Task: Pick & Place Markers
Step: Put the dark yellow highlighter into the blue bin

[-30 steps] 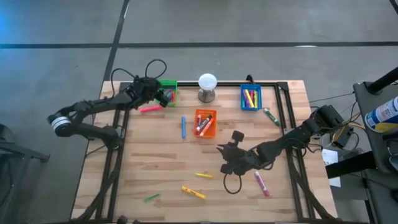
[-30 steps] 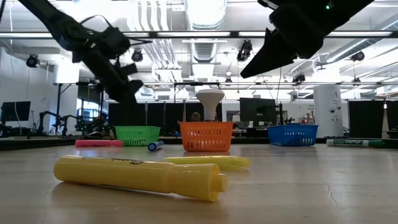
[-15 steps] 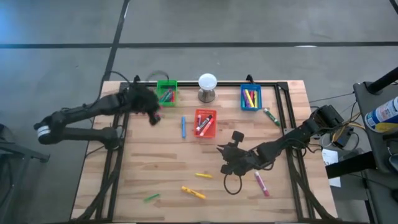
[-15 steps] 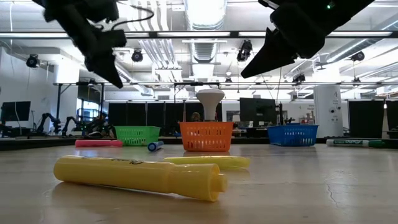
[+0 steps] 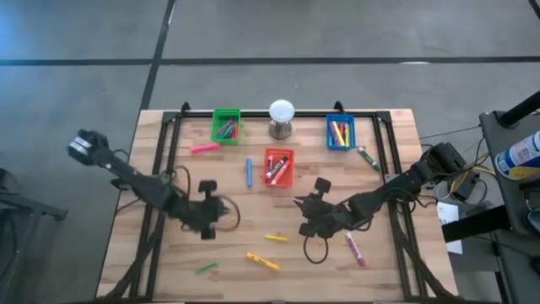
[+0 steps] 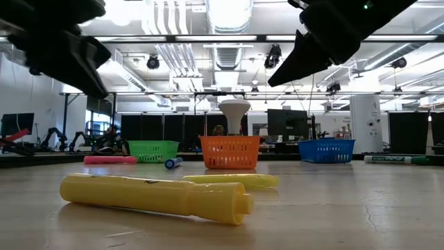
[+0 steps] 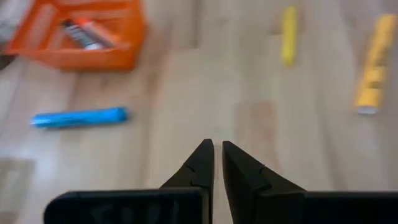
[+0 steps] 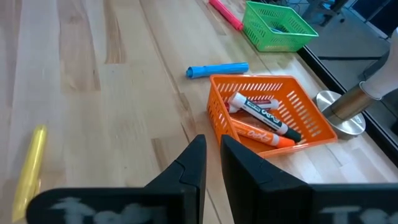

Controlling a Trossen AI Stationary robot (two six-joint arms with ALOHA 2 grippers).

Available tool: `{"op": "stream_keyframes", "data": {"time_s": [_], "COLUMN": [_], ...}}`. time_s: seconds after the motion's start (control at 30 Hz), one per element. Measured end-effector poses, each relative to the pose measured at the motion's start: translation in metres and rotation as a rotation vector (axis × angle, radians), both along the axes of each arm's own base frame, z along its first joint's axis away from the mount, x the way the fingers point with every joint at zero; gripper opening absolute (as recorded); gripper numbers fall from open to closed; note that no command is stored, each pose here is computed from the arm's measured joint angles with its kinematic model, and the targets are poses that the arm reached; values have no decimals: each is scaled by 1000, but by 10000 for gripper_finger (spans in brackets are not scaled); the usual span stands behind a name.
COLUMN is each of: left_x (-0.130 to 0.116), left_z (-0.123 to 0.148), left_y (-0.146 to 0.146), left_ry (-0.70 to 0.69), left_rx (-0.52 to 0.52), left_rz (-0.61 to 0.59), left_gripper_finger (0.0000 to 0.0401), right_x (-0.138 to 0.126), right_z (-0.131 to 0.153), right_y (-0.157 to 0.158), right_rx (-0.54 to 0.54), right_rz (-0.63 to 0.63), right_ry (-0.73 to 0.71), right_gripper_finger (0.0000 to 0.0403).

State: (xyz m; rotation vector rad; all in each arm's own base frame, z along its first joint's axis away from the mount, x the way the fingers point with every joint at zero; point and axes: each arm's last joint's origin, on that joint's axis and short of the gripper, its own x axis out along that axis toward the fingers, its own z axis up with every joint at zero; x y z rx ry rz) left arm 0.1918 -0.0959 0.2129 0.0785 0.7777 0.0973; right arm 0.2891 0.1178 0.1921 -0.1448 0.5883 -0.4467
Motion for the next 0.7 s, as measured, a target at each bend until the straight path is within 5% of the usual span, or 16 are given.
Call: {"op": "stream_keyframes", "data": {"time_s": [0.37,0.7], "left_x": [40,77], "left_z": [-22,-32], "left_y": [-57,-96], "left_ry": [-6,89], "left_rx": [-187,-251], "left_rz": [-83,-192], "left_gripper_finger": [32,110], "right_x": [-3,-5], "right_z": [-5,-9], "right_y": [-1,-2], "right_rx": [15,14], "right_rz": [-14,-17], "right_ry": [1,9], "right_gripper_finger": [43,43]}}
